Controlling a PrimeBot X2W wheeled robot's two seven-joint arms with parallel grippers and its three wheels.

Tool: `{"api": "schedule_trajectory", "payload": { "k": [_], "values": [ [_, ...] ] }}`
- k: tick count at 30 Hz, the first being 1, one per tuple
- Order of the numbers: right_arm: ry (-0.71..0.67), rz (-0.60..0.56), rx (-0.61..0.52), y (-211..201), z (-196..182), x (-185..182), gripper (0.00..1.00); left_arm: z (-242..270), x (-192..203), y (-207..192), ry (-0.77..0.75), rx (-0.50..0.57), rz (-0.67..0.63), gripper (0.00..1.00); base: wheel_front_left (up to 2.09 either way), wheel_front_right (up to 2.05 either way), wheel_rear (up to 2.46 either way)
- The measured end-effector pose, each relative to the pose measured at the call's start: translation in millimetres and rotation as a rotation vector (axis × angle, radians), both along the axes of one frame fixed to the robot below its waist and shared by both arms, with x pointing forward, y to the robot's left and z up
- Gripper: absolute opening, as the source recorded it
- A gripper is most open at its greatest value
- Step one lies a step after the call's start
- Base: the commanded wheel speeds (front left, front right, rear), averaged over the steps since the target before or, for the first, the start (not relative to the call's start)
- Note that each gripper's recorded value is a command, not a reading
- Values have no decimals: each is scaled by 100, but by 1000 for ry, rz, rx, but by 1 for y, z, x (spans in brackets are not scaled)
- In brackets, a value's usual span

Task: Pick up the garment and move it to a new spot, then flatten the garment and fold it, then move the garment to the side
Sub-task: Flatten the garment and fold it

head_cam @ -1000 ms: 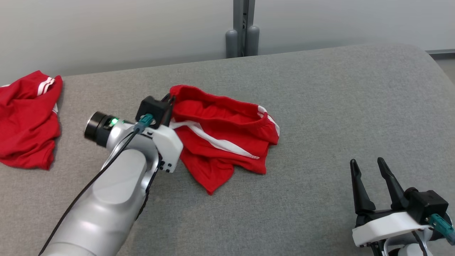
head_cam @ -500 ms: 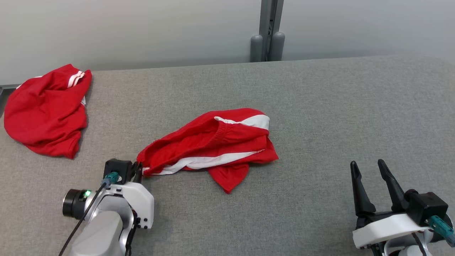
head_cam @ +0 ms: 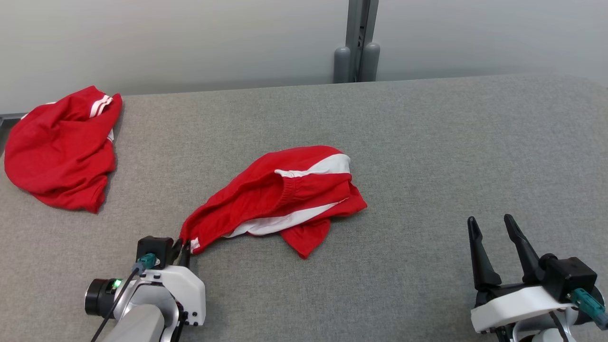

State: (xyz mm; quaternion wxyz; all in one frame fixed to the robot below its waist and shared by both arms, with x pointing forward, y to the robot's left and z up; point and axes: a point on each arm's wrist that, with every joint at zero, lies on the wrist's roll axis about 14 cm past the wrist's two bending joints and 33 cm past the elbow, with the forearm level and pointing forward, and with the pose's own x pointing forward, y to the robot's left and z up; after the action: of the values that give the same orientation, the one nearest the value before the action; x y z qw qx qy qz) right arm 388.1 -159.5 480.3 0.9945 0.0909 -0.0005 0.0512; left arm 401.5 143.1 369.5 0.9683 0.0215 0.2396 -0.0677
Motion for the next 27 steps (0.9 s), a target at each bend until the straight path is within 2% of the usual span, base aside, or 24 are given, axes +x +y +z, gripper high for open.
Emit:
{"api": "schedule_trajectory", "payload": {
  "k": [5,11,16,21,27],
  "values": [
    [-1,-5,0,-2,1,-2,100,23,15,-11,-93,-39,1,100,0,0,0],
    [-4,-16,-2,-5,2,-4,100,65,28,-77,-199,-200,-130,100,0,0,0],
    [-3,-29,-4,-10,2,-8,100,82,28,-118,-195,-260,-236,100,0,0,0],
    [5,-56,-7,-19,0,-12,100,82,32,-136,-149,-299,-269,100,0,0,0],
    [12,-97,-12,-33,-2,-16,100,73,44,-140,-126,-251,-278,100,0,0,0]
  ]
}}
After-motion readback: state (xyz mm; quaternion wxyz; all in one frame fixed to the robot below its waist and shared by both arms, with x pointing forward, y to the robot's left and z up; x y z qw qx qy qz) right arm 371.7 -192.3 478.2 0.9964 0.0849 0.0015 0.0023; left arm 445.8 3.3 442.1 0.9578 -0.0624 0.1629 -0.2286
